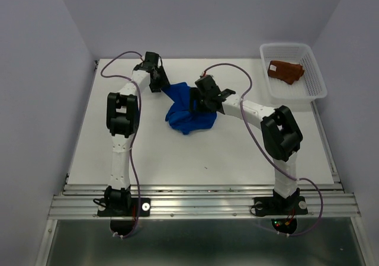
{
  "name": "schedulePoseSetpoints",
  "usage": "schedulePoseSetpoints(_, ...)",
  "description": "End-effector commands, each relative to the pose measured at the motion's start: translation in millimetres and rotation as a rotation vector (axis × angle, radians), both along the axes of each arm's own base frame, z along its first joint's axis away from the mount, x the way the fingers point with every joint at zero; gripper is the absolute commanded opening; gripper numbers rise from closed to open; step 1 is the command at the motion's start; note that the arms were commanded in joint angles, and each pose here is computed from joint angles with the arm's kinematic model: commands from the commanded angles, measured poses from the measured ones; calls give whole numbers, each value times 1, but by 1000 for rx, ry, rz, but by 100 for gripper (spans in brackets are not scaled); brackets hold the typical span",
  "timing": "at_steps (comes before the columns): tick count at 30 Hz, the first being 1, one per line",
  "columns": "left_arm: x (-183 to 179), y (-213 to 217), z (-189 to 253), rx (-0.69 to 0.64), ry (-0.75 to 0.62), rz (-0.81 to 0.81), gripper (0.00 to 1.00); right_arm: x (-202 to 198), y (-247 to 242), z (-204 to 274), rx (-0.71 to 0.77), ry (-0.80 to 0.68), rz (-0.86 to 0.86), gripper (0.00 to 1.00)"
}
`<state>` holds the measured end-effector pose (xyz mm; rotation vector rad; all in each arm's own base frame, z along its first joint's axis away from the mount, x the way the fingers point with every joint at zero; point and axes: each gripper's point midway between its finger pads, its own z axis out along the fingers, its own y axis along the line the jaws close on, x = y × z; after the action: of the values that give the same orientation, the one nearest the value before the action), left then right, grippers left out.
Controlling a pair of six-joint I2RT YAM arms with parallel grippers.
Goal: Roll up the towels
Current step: Flatten the towel
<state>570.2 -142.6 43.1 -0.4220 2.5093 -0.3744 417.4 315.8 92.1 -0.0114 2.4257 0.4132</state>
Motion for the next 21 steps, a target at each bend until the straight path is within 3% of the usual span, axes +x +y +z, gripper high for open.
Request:
schedulePoseSetpoints(1,-10,-7,-22,14,50,-38,56,8,18,11,53,-28,-14,75)
schedulePoseSetpoints(3,-10,-9,-23,37,48,-46,49,8,18,9,53,-19,-23,73)
schedulePoseSetpoints(6,-7,-15,-21,39,33,-59,23,8,18,7,54,-13,-29,65)
schedulePoseSetpoints(8,-4,-20,-21,16,30,-76,0,10,19,6,54,-21,-32,55)
schedulePoseSetpoints(10,0,-25,-15,-2,13,-89,0,15,19,9,53,-41,-41,45)
schedulePoseSetpoints(11,0,-23,-13,1,10,-85,0,18,20,11,52,-59,-34,33)
schedulePoseSetpoints(15,6,-15,42,-12,-120,-33,0,24,16,35,37,-141,-6,4)
schedulePoseSetpoints(16,3,-12,74,-28,-191,-18,0,23,17,41,43,-163,14,1)
schedulePoseSetpoints(18,-9,2,89,-20,-224,25,0,21,12,79,61,-255,44,1)
schedulePoseSetpoints(19,-14,8,136,-39,-319,48,0,18,8,91,61,-286,48,1)
schedulePoseSetpoints(21,-33,25,146,-36,-337,106,0,5,-8,98,14,-322,80,1)
